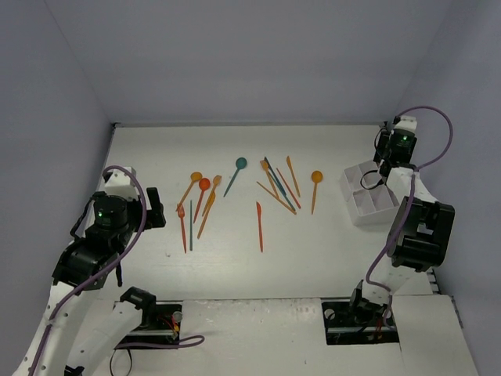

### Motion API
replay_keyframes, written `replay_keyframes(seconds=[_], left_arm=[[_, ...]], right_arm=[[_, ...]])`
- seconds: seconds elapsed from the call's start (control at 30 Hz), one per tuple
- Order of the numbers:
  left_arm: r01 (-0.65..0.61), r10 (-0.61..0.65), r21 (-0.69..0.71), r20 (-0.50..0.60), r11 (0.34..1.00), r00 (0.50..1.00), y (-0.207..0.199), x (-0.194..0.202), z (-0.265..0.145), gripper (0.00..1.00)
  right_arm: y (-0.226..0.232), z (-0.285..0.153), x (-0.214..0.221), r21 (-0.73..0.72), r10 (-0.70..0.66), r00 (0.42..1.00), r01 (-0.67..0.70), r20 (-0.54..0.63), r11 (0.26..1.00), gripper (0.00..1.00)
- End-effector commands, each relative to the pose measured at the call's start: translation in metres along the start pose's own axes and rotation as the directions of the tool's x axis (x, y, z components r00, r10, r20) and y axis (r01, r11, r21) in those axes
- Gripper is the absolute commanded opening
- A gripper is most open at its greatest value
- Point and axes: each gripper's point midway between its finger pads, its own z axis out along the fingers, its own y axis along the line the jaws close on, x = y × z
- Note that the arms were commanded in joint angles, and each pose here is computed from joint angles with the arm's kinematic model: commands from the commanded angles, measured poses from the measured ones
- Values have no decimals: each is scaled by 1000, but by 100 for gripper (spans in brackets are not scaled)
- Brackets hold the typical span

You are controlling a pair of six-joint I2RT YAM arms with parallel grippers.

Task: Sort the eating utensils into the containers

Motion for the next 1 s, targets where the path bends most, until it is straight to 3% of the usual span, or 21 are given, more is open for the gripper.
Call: replay_keyframes(seconds=[0.0,0.17,0.33,0.47,0.7,0.97], left_arm=[[12,-15,46,75,999,997,-10,-22,-2,92],[15,-21,66,88,998,996,-12,-26,-8,92],[24,-33,97,99,995,995,-16,-29,-13,92],[27,-40,122,105,992,994,-19,-33,-18,92],[30,-43,125,109,992,993,-16,-34,-31,92],[32,-48,126,121,991,992,-12,-33,-39,92]], right_arm=[[3,-39,-69,-17,34,980,-31,196,999,61],[53,-83,-108,-164,38,960,8,278,987,65],[142,-107,-93,-445,-15,980,103,196,890,65],[223,-140,-47,-627,-130,984,178,121,759,64],[304,-176,50,-784,-316,949,186,-14,593,59],[332,-186,118,-805,-422,900,166,-113,570,56]])
